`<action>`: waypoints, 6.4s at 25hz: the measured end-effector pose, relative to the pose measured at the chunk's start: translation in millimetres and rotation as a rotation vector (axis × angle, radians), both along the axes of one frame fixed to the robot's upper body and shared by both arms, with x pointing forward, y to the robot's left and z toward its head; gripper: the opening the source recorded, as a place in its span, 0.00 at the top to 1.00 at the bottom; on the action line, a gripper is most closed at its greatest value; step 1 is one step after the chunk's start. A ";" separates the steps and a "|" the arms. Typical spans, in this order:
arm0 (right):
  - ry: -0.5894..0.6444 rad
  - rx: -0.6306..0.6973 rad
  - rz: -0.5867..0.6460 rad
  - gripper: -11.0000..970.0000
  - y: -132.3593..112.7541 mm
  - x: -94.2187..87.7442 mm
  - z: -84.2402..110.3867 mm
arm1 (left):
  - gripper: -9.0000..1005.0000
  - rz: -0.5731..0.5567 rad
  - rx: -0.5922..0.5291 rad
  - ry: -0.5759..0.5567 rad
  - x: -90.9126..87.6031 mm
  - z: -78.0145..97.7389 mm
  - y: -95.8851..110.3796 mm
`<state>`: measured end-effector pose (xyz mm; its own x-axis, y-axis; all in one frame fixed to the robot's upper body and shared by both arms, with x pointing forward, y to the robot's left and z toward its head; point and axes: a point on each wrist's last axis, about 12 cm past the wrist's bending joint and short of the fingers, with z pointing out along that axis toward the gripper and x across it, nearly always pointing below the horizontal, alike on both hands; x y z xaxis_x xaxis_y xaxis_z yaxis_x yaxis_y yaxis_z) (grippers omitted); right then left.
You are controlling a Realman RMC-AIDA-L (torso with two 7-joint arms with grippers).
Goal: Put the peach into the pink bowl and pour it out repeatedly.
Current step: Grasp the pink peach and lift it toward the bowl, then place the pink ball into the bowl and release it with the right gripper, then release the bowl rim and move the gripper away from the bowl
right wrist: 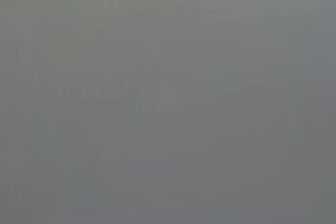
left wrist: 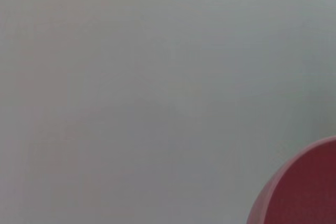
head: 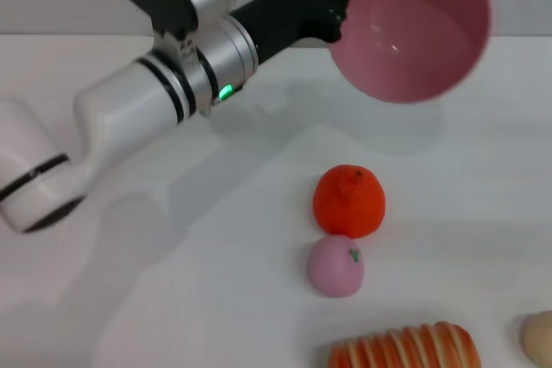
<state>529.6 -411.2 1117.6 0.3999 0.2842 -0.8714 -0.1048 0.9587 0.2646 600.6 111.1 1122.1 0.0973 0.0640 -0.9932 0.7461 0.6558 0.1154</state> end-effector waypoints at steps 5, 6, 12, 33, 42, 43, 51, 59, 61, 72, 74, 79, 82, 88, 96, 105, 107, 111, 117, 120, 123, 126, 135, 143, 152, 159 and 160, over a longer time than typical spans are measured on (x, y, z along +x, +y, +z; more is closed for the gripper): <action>0.019 0.000 0.010 0.43 2.1 -0.9 -4.5 | 0.96 0.045 0.068 0.145 29.6 9.8 -0.6; 0.023 -0.002 0.013 0.43 2.4 -1.1 -5.0 | 0.96 0.041 0.074 0.158 32.1 10.5 -0.2; 0.063 -0.038 0.110 0.43 12.6 3.0 -6.2 | 0.96 -0.025 0.101 0.278 50.7 19.6 4.5; 0.181 -0.624 1.136 0.43 123.8 0.5 102.8 | 0.96 0.128 0.273 0.718 79.2 45.4 116.2; 0.824 -1.045 1.355 0.43 220.1 22.0 97.0 | 0.95 0.146 0.254 0.753 73.1 37.9 125.2; 0.876 -1.078 1.361 0.43 227.7 24.9 92.4 | 0.95 0.144 0.255 0.752 73.2 37.7 123.8; 1.045 -1.075 1.403 0.43 252.9 41.0 58.0 | 0.95 0.133 0.262 0.739 74.0 37.6 115.5; 1.132 -1.095 1.350 0.43 261.2 46.9 31.9 | 0.95 0.124 0.262 0.726 74.4 40.2 110.8; 1.157 -1.085 1.341 0.43 261.1 48.9 25.5 | 0.95 0.121 0.263 0.721 74.4 41.1 109.3; 1.225 -1.075 1.323 0.43 264.2 51.5 5.6 | 0.95 0.110 0.270 0.708 74.1 42.7 104.1; 1.235 -1.081 1.318 0.43 266.4 51.3 3.2 | 0.96 0.110 0.271 0.708 74.0 42.6 103.7; 1.238 -1.089 1.304 0.43 269.6 51.7 -1.0 | 0.96 0.104 0.278 0.700 73.7 42.1 102.4; 1.233 -1.080 1.286 0.43 270.1 53.7 -1.6 | 0.96 0.101 0.281 0.697 73.5 41.9 102.1; 1.230 -1.073 1.270 0.43 270.9 55.7 -1.6 | 0.96 0.101 0.283 0.694 73.3 41.4 101.9; 1.231 -1.101 1.279 0.63 272.4 54.2 -2.4 | 0.96 0.103 0.283 0.690 73.1 41.6 103.0; 1.227 -1.102 1.279 0.90 272.6 54.1 -1.0 | 0.96 0.102 0.284 0.691 72.4 41.3 103.4; 1.211 -1.090 1.271 0.97 272.1 55.0 3.4 | 0.96 0.100 0.284 0.693 72.0 40.9 103.4; 1.121 -1.073 1.253 0.96 270.6 55.3 28.8 | 0.96 0.097 0.284 0.697 71.0 39.9 103.9; 0.819 -1.052 1.258 0.96 260.8 37.4 104.3 | 0.96 0.100 0.286 0.703 69.8 38.0 106.4; 0.672 -1.045 1.222 0.96 252.7 29.6 141.0 | 0.96 0.099 0.294 0.707 69.3 37.1 106.7; 0.564 -1.021 1.169 0.96 247.2 28.6 163.4 | 0.96 0.084 0.310 0.715 67.9 36.5 103.5; 0.520 -0.988 1.107 0.96 245.3 37.7 169.4 | 0.96 0.067 0.323 0.716 66.3 36.8 98.8; 0.538 -0.916 1.037 0.97 260.0 74.8 137.9 | 0.95 0.033 0.338 0.706 64.2 40.9 90.1; 0.584 -0.918 1.050 0.97 266.7 87.1 118.9 | 0.95 0.034 0.359 0.703 64.9 41.4 88.8; 0.584 -0.889 1.017 0.67 262.4 90.2 113.9 | 0.95 0.037 0.362 0.704 65.0 40.6 88.7; 0.380 -0.723 0.960 0.56 231.1 81.4 112.5 | 0.95 0.043 0.359 0.713 63.9 38.1 92.3; 0.320 -0.697 0.944 0.55 221.9 77.4 110.8 | 0.95 0.044 0.358 0.715 63.7 37.7 92.9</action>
